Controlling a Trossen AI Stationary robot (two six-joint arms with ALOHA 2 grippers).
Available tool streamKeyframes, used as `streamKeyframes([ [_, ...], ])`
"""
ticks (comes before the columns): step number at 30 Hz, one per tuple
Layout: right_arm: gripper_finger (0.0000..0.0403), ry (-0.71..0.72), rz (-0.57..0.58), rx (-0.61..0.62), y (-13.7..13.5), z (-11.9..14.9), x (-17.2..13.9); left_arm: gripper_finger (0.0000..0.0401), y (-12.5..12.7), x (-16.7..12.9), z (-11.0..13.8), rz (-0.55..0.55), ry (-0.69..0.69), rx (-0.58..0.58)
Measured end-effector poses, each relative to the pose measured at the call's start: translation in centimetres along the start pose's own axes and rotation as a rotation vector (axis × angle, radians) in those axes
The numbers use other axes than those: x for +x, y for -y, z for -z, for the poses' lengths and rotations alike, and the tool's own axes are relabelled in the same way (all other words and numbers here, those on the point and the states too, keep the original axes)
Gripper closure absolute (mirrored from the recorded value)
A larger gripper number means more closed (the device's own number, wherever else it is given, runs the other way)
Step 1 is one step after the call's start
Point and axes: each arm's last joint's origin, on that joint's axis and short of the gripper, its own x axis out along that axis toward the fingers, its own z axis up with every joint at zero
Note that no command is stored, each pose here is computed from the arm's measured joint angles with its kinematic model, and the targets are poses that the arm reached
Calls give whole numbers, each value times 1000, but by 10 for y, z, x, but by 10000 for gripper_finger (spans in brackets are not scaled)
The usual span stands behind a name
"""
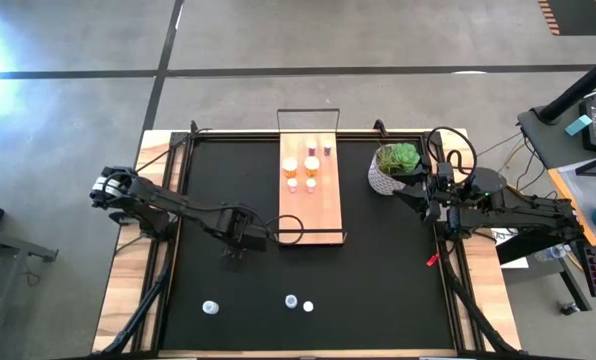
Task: Pick and place medicine bottles onto shelf by color
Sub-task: Put the white pill bottle on the shelf
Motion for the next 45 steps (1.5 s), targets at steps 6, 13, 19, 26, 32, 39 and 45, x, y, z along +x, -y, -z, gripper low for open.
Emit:
streamKeyframes([
  [6, 177, 0, 0, 0, 0, 0, 0, 177, 1, 14, 4, 0, 5, -2],
  [13, 177, 0, 0, 0, 0, 0, 0, 184, 1, 15, 4, 0, 13, -3],
  [19, 177, 0, 0, 0, 0, 0, 0, 230, 2, 19, 5, 0, 7, -3],
  [26, 177, 0, 0, 0, 0, 0, 0, 283, 2, 20, 2, 3, 22, -6],
  [32, 177, 0, 0, 0, 0, 0, 0, 265, 0, 5, 6, -12, 38, -58],
  [39, 177, 0, 0, 1, 0, 0, 0, 268, -13, -39, 22, -76, 151, -139],
  [45, 177, -6, 2, 0, 0, 1, 0, 268, -57, -70, 25, -97, 287, -542],
])
